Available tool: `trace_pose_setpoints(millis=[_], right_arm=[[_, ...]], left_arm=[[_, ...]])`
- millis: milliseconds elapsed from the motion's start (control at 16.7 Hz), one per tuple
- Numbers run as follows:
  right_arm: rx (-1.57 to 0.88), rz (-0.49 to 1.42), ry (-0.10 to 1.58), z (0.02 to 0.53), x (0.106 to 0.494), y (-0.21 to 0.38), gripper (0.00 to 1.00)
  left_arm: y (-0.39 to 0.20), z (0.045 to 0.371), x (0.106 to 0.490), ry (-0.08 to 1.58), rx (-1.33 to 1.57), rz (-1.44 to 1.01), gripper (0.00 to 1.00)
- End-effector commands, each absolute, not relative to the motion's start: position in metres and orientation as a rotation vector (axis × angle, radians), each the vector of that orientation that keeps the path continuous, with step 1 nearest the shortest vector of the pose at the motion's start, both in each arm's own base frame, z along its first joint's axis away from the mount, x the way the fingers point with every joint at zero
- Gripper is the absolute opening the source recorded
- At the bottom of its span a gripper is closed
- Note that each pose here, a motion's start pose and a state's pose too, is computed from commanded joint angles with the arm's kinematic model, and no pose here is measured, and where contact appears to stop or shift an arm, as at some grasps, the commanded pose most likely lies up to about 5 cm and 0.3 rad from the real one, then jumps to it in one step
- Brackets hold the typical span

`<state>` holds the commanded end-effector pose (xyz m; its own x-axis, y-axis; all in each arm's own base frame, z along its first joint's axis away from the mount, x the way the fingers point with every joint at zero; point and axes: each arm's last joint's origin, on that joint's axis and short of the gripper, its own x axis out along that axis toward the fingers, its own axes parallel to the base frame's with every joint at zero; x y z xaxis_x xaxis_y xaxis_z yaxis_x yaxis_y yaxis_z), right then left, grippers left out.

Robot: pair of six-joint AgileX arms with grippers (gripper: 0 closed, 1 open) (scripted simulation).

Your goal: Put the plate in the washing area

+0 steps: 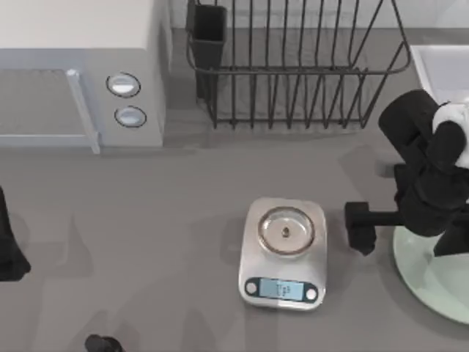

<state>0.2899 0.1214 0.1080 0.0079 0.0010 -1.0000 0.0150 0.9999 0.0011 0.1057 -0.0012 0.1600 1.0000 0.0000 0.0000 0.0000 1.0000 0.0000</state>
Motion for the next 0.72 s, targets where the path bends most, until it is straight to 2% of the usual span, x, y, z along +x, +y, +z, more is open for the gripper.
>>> trace_pose_setpoints(millis=[360, 720], right_arm=[[0.008, -0.008, 1.571, 0.0939, 0.2873, 0.1225, 1.00], [0.008, -0.008, 1.571, 0.0939, 0.2873, 0.1225, 0.55]], left_arm=[[-0.0012, 0.1600, 0.1057, 0.000, 0.000, 0.000, 1.00], [-0.0012, 0.1600, 0.1057, 0.000, 0.000, 0.000, 1.00]])
